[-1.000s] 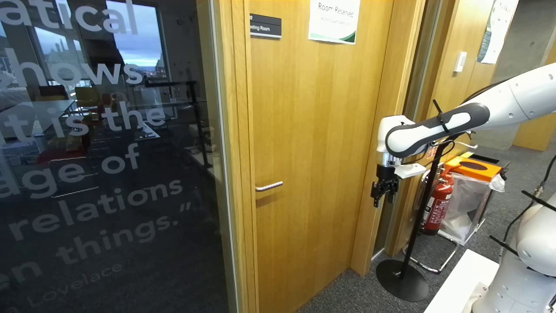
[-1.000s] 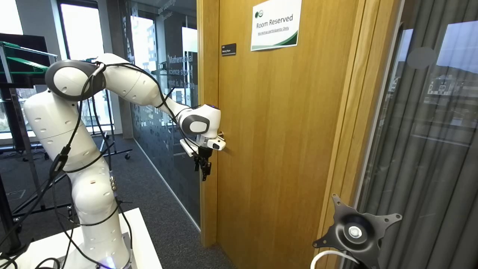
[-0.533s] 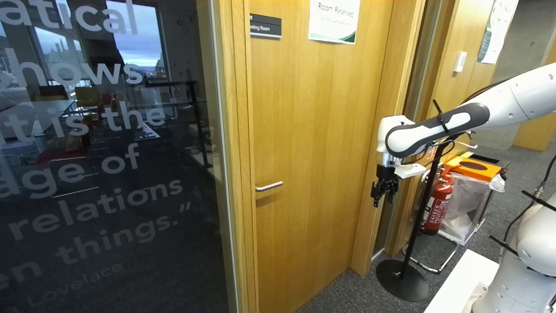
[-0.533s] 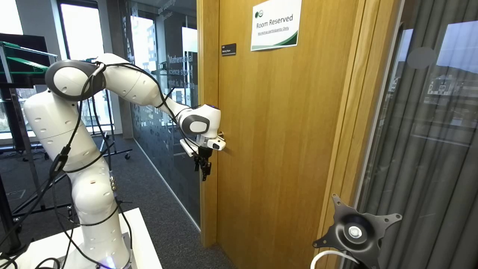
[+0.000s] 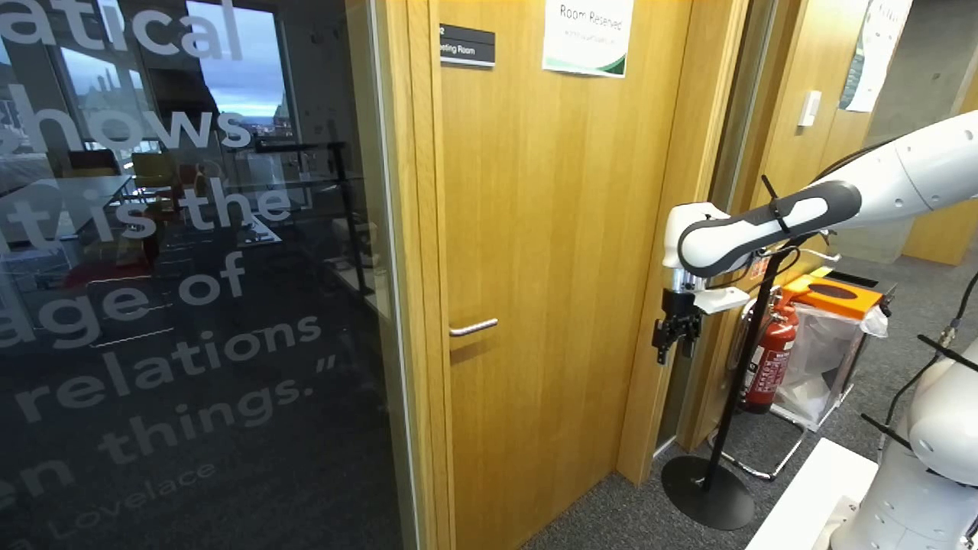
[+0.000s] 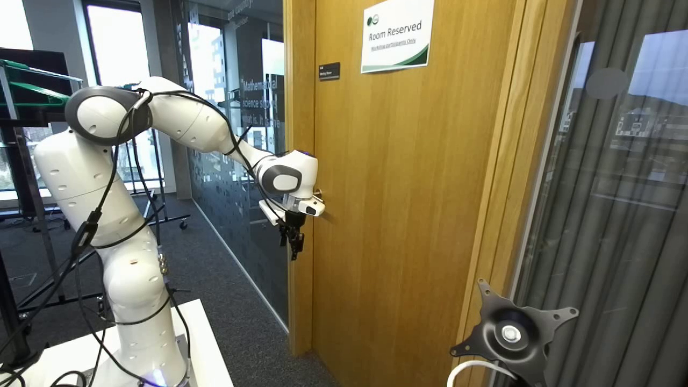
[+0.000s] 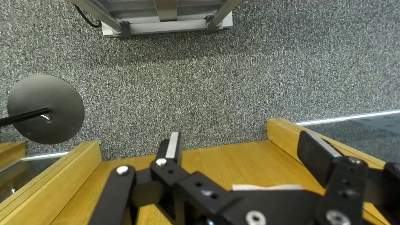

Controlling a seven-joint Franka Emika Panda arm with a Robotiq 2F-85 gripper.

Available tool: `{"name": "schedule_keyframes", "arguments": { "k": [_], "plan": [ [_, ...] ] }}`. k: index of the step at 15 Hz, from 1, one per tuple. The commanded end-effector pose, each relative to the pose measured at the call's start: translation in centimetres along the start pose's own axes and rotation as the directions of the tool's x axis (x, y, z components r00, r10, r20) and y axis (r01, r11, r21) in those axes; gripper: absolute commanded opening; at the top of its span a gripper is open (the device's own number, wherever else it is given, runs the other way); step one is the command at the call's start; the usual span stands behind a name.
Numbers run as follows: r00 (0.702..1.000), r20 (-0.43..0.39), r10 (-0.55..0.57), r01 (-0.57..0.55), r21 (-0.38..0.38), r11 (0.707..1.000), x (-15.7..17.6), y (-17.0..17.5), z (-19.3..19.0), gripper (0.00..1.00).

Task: Pull the handle down and open the door

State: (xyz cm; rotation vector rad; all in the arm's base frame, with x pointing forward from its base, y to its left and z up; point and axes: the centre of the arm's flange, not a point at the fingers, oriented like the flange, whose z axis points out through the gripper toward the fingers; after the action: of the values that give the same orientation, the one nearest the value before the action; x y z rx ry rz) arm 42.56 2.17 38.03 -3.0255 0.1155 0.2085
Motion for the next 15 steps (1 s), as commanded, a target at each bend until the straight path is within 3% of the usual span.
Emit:
{"name": "schedule_keyframes", "arguments": {
  "k": [1,8,10,12,15],
  "plan": [
    [1.0,0.0,0.0,0.0,0.0,1.0,0.0,0.0,0.0,1.0],
    [1.0,-0.009,0.01,-0.01,-0.002,1.0,0.2,0.1,-0.1,1.0],
    [0.989,-0.116,0.094,-0.104,-0.076,0.992,1.5,0.9,0.0,1.0],
    [0.963,-0.217,0.157,-0.171,-0.048,0.984,3.9,0.7,-1.0,1.0],
    [0.899,-0.332,0.284,-0.29,0.034,0.956,6.9,-0.4,-2.9,1.0]
  ]
}}
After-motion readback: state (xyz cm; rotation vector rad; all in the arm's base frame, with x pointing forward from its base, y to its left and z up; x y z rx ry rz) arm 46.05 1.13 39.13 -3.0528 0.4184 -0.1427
